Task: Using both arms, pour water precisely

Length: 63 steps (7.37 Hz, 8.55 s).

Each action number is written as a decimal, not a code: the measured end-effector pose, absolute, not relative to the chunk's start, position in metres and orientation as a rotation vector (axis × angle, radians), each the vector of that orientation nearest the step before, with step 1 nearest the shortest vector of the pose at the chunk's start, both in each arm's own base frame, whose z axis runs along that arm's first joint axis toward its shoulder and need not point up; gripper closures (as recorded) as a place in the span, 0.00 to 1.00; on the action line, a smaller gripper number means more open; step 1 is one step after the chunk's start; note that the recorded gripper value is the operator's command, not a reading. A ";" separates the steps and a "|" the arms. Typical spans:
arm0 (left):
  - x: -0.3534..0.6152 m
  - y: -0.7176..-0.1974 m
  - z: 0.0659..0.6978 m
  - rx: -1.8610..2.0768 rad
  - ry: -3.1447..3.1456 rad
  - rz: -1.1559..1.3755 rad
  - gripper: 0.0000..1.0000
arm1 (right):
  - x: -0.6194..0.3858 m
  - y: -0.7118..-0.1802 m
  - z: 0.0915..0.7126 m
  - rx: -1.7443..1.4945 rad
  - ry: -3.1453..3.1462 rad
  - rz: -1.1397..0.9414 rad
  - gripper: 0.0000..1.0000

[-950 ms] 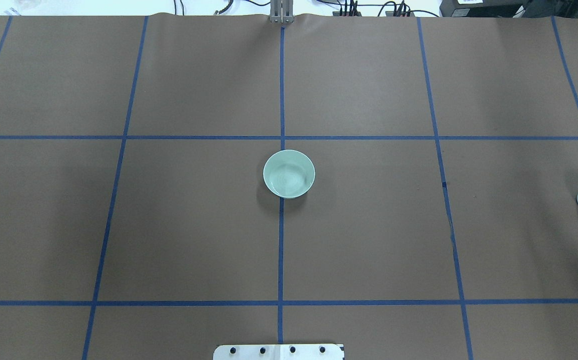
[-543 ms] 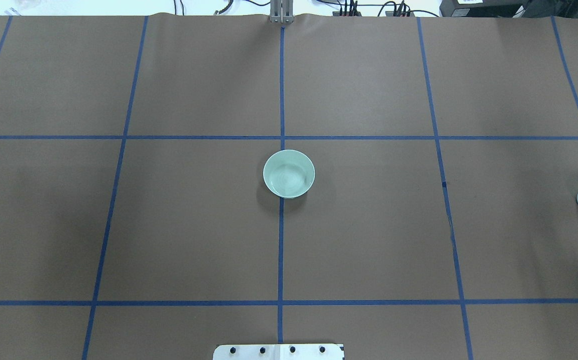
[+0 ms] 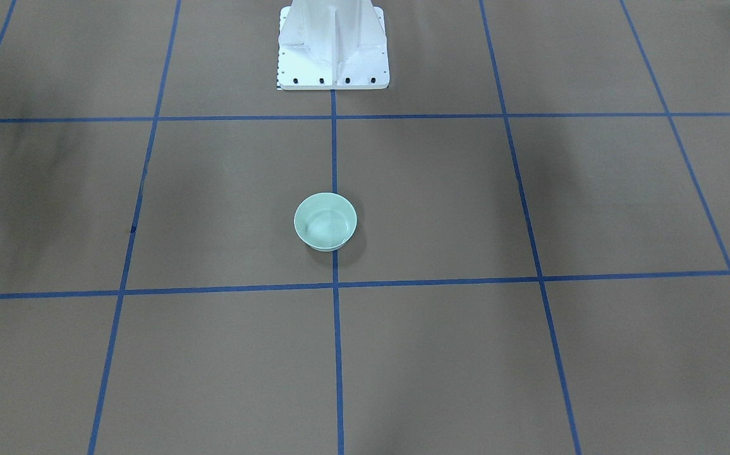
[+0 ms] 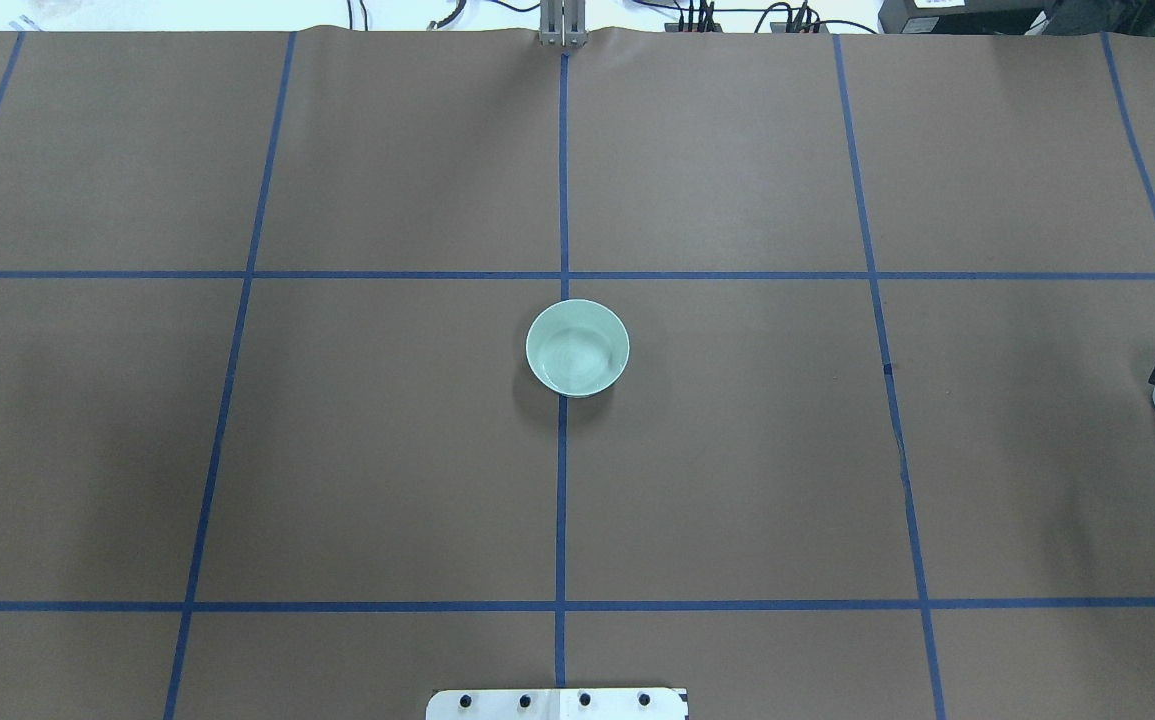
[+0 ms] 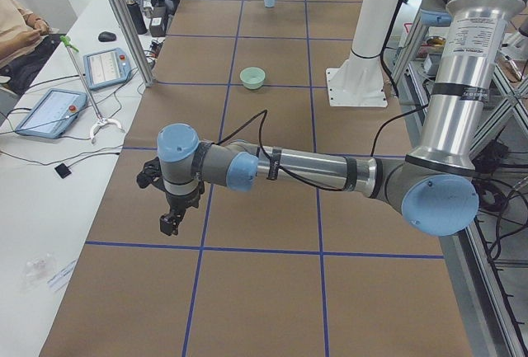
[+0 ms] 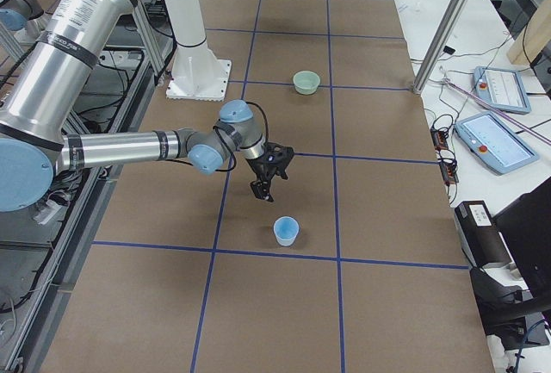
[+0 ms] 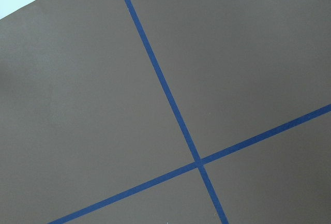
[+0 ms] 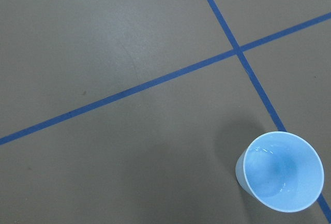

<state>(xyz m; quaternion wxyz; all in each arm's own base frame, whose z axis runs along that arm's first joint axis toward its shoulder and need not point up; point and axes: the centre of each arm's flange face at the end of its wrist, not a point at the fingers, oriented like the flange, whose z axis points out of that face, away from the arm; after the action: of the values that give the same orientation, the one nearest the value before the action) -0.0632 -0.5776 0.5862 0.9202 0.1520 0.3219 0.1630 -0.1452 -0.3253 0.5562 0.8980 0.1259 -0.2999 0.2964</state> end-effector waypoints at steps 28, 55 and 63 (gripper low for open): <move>-0.067 -0.541 0.631 0.155 0.773 0.214 0.00 | -0.212 -0.374 0.646 0.873 -0.387 0.676 1.00; -0.097 -0.507 0.661 0.116 0.808 0.125 0.00 | -0.526 -0.429 0.209 0.460 -0.674 -0.661 1.00; -0.104 -0.492 0.672 0.107 0.809 0.103 0.00 | -0.574 -0.430 0.152 0.267 -0.469 -0.667 1.00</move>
<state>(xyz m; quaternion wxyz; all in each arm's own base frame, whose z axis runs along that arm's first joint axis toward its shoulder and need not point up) -0.1044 -0.4924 0.6723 0.9166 0.0519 0.3933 0.0499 -0.5737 -0.4301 0.1516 0.9093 0.1294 -0.2275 -0.3236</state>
